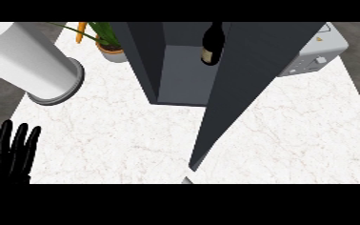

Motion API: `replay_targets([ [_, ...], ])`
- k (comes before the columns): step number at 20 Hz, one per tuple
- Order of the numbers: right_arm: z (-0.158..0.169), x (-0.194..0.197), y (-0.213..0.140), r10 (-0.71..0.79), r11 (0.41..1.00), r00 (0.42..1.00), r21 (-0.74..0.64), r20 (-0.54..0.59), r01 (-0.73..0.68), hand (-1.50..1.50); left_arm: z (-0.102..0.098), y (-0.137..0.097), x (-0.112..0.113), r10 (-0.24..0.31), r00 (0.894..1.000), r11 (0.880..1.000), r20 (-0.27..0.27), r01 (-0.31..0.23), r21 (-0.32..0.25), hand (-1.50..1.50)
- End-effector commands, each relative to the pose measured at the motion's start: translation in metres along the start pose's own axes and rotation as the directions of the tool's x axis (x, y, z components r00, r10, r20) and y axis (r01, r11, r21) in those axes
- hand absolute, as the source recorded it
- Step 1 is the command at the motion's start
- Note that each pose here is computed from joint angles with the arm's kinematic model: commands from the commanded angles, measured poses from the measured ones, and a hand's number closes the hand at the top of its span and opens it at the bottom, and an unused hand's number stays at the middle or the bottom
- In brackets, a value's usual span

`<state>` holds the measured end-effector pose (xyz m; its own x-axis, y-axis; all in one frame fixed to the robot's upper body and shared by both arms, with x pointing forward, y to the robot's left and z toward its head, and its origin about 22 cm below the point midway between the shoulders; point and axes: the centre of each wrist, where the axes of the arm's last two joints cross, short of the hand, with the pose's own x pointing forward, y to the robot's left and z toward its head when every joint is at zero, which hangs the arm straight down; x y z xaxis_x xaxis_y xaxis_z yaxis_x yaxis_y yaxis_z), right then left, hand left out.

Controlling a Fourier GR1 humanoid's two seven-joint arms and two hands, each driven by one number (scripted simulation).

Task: Pick up the wine, place it into the cabinet and close the cabinet

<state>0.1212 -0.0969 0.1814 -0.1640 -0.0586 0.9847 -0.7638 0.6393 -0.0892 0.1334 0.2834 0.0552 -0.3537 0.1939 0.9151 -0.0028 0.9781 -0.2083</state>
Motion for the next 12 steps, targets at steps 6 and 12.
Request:
replay_targets([
  [6,-0.064,0.011,0.021,0.016,1.000,0.999,0.010,0.040,-0.016,1.50,0.007,0.032,0.009,0.013,1.000,0.999,0.004,-0.013,-0.029,-1.50],
  [12,-0.135,0.034,-0.002,0.051,0.999,0.999,-0.016,-0.003,-0.051,1.50,-0.007,0.042,0.028,0.032,0.999,0.998,0.013,-0.032,-0.048,-1.50],
])
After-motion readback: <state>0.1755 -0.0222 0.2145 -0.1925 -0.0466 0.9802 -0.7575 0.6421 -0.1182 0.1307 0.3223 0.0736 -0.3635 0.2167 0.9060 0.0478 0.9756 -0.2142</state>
